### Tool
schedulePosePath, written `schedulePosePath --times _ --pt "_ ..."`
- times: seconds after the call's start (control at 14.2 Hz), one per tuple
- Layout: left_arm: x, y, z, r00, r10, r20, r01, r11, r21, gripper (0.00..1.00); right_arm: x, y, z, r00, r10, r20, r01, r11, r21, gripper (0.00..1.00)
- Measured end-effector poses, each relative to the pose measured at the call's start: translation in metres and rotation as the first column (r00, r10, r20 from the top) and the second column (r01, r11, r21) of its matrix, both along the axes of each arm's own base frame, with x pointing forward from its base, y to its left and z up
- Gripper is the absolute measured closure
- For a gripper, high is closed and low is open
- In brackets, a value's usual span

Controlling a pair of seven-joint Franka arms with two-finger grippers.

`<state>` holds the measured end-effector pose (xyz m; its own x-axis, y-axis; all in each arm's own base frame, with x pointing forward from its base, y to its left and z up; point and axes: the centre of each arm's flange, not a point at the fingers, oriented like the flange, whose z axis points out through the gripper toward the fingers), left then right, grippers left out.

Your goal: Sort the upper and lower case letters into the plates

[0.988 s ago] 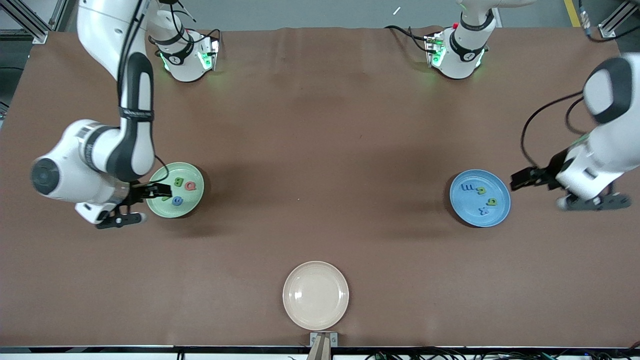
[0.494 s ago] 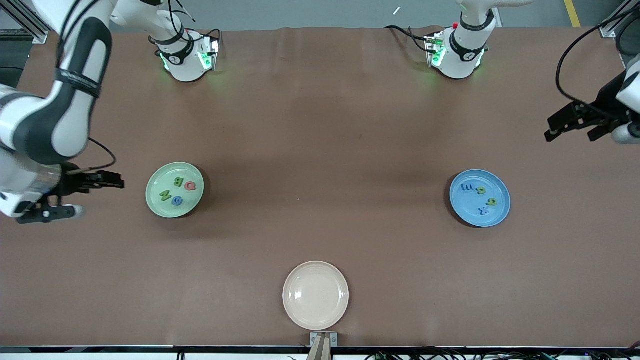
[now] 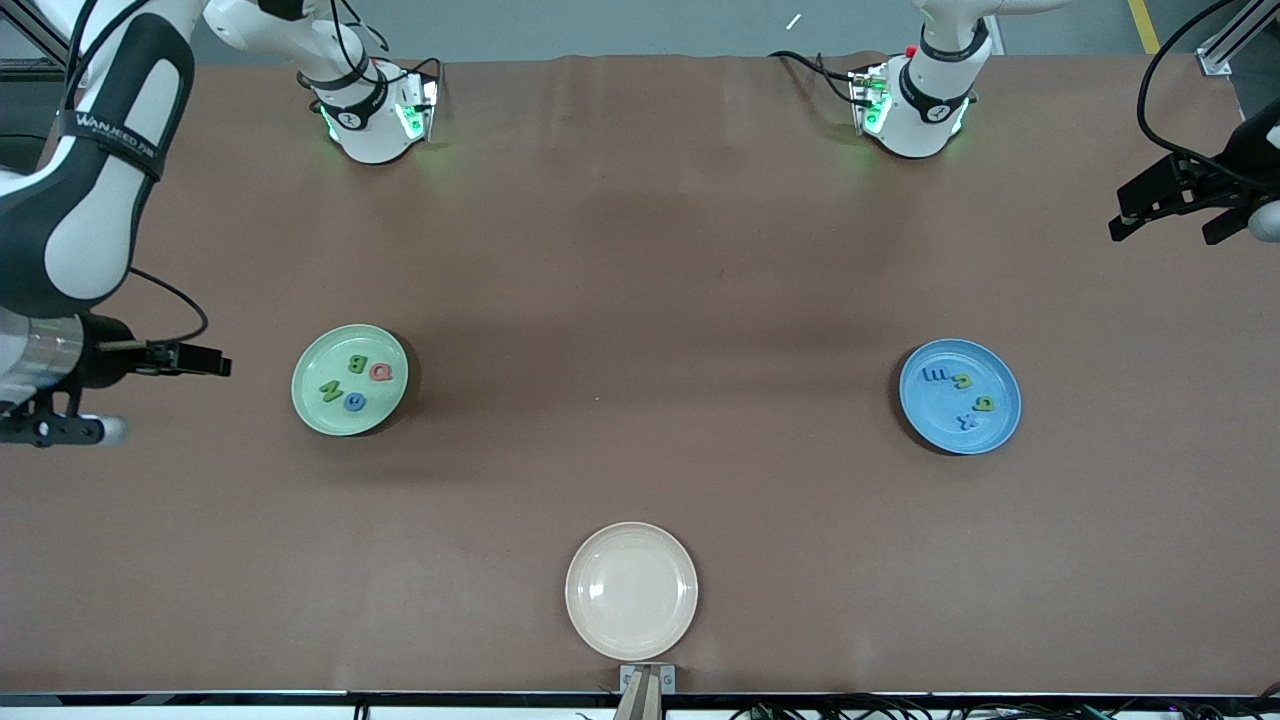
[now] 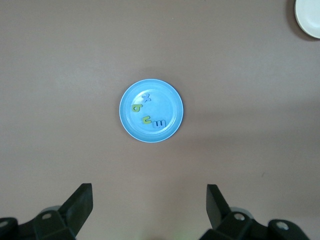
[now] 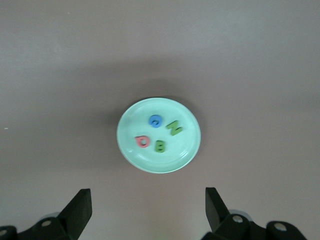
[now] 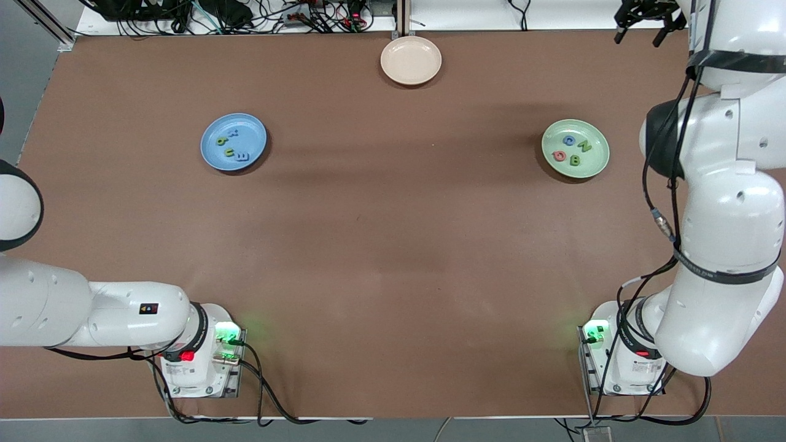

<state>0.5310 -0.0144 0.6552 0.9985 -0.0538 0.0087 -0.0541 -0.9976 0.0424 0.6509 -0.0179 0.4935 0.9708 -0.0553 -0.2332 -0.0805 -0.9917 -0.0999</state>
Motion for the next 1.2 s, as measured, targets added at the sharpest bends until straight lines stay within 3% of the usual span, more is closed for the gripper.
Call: schedulePosePath --times 0.42,0.71,1.2 --pt "0.004 -0.002 -0.008 1.000 -0.010 -0.018 0.011 1.000 0.009 0.00 0.012 -0.012 0.023 0.998 0.036 -0.043 -0.041 0.995 -0.096 0.00" --pt "0.004 -0.002 -0.008 1.000 -0.015 -0.018 0.015 0.999 0.034 0.00 -0.004 -0.015 0.053 0.999 0.047 -0.013 -0.048 0.993 -0.108 0.00" --pt "0.005 -0.001 -0.008 1.000 -0.013 -0.018 0.014 0.999 0.034 0.00 -0.038 -0.034 0.064 0.999 0.038 -0.009 -0.038 0.994 -0.106 0.00"
